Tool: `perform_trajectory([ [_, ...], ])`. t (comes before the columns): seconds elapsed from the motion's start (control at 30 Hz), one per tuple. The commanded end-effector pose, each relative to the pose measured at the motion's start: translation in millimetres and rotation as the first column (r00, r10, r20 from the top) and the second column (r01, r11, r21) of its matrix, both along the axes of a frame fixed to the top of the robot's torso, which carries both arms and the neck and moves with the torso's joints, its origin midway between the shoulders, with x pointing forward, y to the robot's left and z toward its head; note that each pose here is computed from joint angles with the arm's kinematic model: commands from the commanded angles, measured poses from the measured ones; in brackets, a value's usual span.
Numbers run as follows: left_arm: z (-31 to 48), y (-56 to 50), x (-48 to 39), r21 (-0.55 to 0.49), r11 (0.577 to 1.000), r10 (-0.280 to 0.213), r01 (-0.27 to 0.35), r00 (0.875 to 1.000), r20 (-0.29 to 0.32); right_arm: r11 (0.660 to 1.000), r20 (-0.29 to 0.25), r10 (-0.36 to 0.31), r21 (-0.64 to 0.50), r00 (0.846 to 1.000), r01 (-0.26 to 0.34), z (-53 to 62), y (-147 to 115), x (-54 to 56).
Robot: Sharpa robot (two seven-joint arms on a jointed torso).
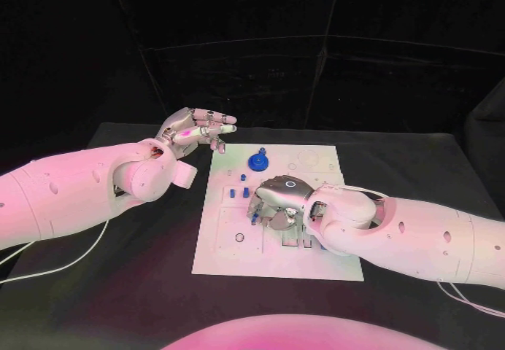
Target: Assemble the parts on the task board
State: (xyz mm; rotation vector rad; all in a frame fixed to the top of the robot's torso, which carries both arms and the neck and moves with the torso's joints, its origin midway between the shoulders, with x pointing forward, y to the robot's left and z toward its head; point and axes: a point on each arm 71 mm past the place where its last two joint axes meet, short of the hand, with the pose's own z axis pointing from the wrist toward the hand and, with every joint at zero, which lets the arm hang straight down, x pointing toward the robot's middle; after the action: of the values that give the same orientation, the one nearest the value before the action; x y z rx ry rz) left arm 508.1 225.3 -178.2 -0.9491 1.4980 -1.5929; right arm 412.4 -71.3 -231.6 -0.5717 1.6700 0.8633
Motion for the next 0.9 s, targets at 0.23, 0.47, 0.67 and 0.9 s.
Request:
perform_trajectory([
  [0.23,1.9,-0.3,0.3,-0.015,1.0,-0.009,0.009,1.0,0.008,1.0,0.005,0.02,-0.022,1.0,-0.02,-0.2,-0.6,-2.7],
  [0.47,1.7,0.2,0.4,-0.014,1.0,-0.009,0.009,1.0,0.007,0.999,0.005,0.024,-0.023,1.0,-0.024,-0.2,0.0,-3.3],
  [0.67,1.7,0.7,0.4,-0.014,1.0,-0.009,0.009,1.0,0.006,0.999,0.005,0.028,-0.023,1.0,-0.027,-0.1,1.1,-3.7],
  [0.9,1.8,0.7,0.2,-0.015,1.0,-0.009,0.009,1.0,0.007,0.999,0.01,0.03,-0.039,1.0,-0.029,-0.8,3.4,-3.6],
])
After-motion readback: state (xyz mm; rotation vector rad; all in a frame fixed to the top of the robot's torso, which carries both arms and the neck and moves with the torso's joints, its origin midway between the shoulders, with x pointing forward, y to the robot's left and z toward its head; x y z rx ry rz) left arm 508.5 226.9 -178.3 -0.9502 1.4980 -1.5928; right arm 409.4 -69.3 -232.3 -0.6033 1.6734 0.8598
